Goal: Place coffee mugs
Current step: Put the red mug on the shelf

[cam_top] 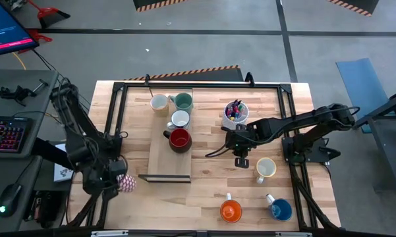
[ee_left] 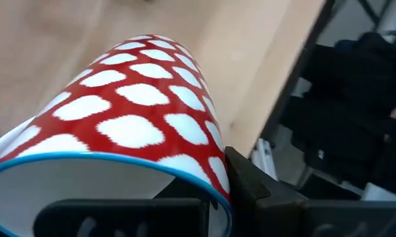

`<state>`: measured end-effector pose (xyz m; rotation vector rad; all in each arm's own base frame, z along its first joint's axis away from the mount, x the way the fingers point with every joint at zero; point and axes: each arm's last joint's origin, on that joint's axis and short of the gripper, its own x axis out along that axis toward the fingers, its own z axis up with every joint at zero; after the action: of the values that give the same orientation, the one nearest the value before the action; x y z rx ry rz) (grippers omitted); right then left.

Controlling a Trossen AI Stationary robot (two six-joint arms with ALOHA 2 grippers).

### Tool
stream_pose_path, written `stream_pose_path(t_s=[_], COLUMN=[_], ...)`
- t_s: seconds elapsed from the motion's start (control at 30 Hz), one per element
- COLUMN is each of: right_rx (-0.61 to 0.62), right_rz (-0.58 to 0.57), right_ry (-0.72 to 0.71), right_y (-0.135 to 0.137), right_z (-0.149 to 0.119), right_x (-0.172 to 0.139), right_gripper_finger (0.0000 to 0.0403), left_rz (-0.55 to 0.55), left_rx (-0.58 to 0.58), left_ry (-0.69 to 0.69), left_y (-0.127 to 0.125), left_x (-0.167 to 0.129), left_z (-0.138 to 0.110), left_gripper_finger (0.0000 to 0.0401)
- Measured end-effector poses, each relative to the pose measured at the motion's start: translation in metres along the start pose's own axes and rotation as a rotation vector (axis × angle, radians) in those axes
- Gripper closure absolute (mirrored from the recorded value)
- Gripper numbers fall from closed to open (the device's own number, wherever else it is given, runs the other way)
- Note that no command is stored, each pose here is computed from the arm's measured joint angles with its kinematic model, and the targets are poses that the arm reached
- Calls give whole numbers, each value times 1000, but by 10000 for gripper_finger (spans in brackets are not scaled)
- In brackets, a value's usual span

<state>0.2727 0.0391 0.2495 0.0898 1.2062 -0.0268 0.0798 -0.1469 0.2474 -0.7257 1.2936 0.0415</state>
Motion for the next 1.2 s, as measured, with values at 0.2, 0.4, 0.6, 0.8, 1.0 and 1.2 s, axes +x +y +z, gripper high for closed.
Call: stream_pose_path(t_s=[0.2,0.4,0.6,0.8,1.0,1.2], right_rx=[1,-17,-18,-13,-10,9], right_rz=[2,4,4,5,6,20], right_ry=[-9,-16,-15,-15,-14,-11], right_y=[0,0,0,0,0,1], right_z=[1,2,2,1,1,1], right_x=[0,0,0,0,0,0], right_gripper_finger=[331,331,331,331,331,331], left_rz=[155,259,359,391,376,381], left_rx=[-44,-109,-130,-118,-19,62], left_ry=[-29,-75,-140,-84,-9,5], left_y=[6,10,19,22,13,0], left_x=[-26,-48,-48,-41,-47,-56], left_z=[13,31,57,86,120,155], left_gripper_finger=[392,393,393,393,393,393])
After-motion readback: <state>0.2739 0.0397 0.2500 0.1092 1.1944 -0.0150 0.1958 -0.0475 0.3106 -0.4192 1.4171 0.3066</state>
